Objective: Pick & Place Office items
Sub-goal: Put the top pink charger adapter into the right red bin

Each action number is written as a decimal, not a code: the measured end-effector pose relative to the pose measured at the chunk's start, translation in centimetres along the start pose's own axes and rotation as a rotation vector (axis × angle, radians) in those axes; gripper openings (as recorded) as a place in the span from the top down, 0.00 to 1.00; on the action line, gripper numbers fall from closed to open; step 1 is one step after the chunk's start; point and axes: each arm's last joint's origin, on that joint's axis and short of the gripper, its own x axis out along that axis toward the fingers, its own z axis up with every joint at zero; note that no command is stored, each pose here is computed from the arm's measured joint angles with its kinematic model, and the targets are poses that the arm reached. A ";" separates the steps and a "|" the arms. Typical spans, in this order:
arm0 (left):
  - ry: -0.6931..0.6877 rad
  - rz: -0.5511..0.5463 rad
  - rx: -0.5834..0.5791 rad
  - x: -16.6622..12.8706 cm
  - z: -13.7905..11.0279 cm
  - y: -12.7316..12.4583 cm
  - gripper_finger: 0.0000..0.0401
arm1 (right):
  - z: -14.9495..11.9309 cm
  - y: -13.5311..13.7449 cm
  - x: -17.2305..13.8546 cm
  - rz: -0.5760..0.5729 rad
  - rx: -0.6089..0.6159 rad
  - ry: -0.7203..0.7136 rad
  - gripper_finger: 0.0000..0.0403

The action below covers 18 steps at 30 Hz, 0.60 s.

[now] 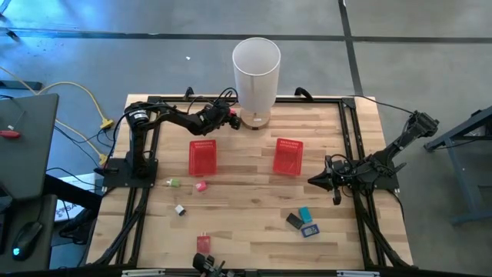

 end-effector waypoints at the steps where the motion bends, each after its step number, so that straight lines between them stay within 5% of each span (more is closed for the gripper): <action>1: 0.000 0.000 0.000 0.0 0.0 0.0 0.37 | 0.0 0.0 0.0 -0.001 0.000 0.000 0.99; 18: 0.004 -0.017 0.014 -0.3 -0.2 -0.6 0.37 | 0.0 0.0 0.0 -0.002 0.004 -0.001 0.99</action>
